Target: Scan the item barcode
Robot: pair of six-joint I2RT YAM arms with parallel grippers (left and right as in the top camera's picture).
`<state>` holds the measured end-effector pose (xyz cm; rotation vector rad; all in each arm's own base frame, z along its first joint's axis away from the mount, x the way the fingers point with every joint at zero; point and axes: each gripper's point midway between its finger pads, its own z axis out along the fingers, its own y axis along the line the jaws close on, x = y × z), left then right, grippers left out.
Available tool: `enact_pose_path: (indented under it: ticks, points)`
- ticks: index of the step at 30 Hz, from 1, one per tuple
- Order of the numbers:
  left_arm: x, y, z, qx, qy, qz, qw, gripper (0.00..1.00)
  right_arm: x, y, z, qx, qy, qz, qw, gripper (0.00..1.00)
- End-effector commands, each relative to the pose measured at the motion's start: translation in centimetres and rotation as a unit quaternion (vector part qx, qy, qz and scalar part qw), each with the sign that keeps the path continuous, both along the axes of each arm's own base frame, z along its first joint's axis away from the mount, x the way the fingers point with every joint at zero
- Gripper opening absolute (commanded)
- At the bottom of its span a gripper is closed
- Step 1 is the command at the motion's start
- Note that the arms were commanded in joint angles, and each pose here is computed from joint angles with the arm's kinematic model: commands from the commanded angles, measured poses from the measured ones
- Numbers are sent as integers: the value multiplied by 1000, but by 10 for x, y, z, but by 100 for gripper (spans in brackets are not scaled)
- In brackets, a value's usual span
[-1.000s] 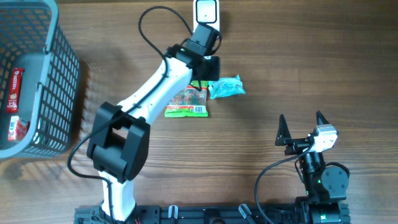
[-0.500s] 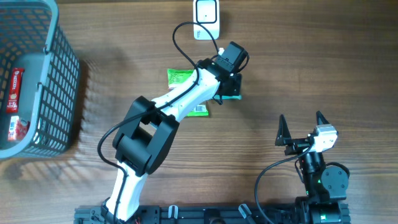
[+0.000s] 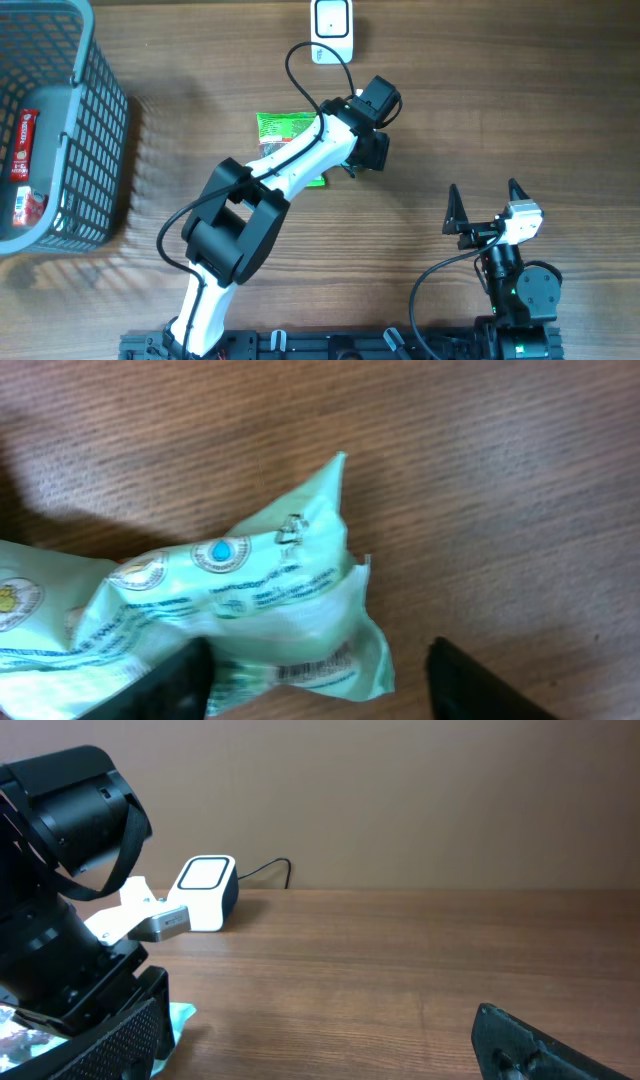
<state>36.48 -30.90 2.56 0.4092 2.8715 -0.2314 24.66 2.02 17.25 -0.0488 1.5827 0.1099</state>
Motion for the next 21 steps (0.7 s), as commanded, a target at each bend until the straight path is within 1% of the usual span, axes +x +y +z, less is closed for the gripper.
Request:
enact_pose_path:
  ticks: [1,4,6,7,8,10,11,13,14,15,17,18,19,21]
  points:
    - [9,4,20,2,-28,-5,1000,73,0,1,1,-6,-3,4,1000,100]
    - [23,-7,33,-26,-62,-4,998,74,0,1,1,-6,-3,4,1000,100]
    - [35,-16,30,-42,-81,-2,996,74,0,1,1,-6,-3,4,1000,100]
    - [39,-19,28,-47,-88,-2,995,72,0,1,1,-6,-3,4,1000,100]
    - [42,-22,23,-50,-91,0,995,69,0,1,1,-6,-3,4,1000,100]
    - [50,-16,10,-34,-99,33,994,67,0,1,1,-6,-3,4,1000,100]
    - [52,-14,3,-27,-100,37,994,64,0,1,1,-6,-3,4,1000,100]
    - [55,-16,-2,-28,-103,38,994,45,0,1,1,-6,-3,4,1000,100]
    - [55,-17,-2,-29,-104,37,994,38,0,1,1,-6,-3,4,1000,100]
    - [53,-17,-2,-27,-102,35,994,34,0,1,1,-6,-3,4,1000,100]
    - [42,-16,-7,-21,-79,35,996,33,0,1,1,-6,-3,4,1000,100]
    - [28,-18,-11,-24,-50,25,998,33,0,1,1,-6,-3,4,1000,100]
    - [13,-22,-15,-28,-19,12,999,37,0,1,1,-6,-3,4,1000,100]
    - [-8,-27,-18,-32,18,-15,999,42,0,1,1,-6,-3,4,1000,100]
